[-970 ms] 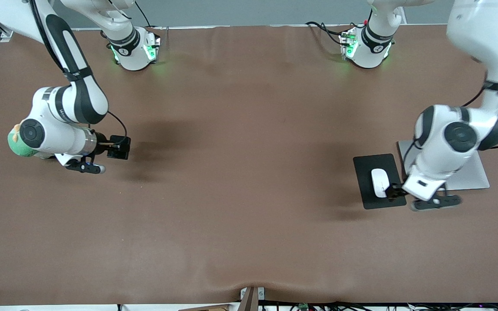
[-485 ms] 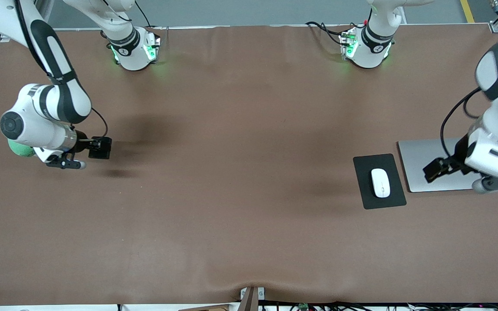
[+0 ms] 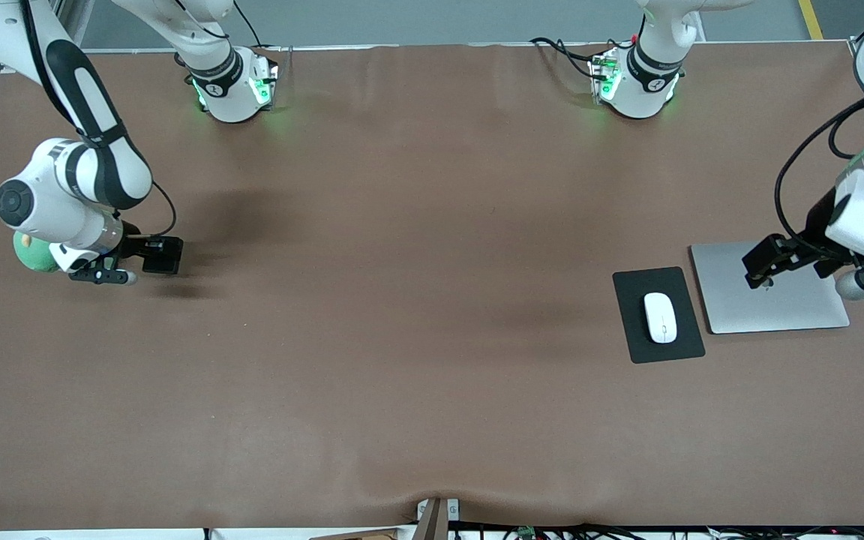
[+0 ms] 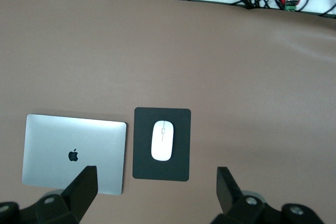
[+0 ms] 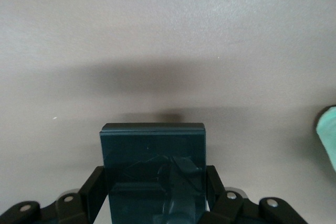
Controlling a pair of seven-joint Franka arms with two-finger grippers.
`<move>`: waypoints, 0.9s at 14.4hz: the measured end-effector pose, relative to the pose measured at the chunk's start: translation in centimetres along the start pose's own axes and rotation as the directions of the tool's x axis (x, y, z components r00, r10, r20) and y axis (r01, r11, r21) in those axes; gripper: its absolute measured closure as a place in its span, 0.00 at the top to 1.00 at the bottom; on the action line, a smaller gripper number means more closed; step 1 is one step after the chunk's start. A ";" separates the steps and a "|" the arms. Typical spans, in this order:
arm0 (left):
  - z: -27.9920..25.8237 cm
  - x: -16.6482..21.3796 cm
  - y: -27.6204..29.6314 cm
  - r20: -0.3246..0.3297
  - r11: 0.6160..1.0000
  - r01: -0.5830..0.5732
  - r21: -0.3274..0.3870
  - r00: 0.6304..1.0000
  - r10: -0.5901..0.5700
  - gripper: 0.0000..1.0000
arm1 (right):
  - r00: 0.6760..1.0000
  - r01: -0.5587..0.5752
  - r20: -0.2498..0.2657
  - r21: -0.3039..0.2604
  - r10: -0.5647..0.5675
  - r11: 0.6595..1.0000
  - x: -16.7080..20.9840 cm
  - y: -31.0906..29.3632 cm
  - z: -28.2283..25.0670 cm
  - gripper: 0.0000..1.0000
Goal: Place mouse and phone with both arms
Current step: 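Set the phone beside the plush toy and open the right gripper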
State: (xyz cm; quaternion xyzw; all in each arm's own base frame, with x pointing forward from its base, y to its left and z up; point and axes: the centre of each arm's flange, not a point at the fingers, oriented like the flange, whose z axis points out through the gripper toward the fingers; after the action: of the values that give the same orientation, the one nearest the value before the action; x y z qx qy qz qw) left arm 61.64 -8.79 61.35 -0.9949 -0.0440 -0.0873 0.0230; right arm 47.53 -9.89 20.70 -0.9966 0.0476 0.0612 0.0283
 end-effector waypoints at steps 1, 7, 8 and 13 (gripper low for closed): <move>-0.5 -0.4 0.0 0.009 1.000 -0.029 0.003 1.000 0.029 1.00 | 1.000 0.000 -0.005 -0.002 0.000 1.000 -0.4 0.0 0.8 0.79; -0.9 -3.7 -1.0 0.079 0.997 -0.071 -0.010 0.994 0.071 1.00 | 1.000 -0.002 -0.011 -0.008 0.002 1.000 -1.2 0.1 3.5 0.79; -0.9 -4.6 -1.3 0.087 0.998 -0.066 -0.014 0.994 0.067 1.00 | 1.000 -0.002 -0.010 -0.008 0.002 1.000 -1.2 0.1 3.5 0.82; -2.0 -6.3 -2.4 0.081 0.999 -0.050 -0.011 0.995 0.051 1.00 | 0.999 0.000 0.042 0.003 0.000 1.000 -0.5 0.0 2.8 1.00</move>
State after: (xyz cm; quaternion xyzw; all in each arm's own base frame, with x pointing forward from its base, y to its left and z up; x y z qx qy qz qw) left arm 54.89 -7.04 62.32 -0.9986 -0.0192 -0.0462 0.0190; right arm 46.72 -9.70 18.02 -0.9950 0.0472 0.0823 0.0310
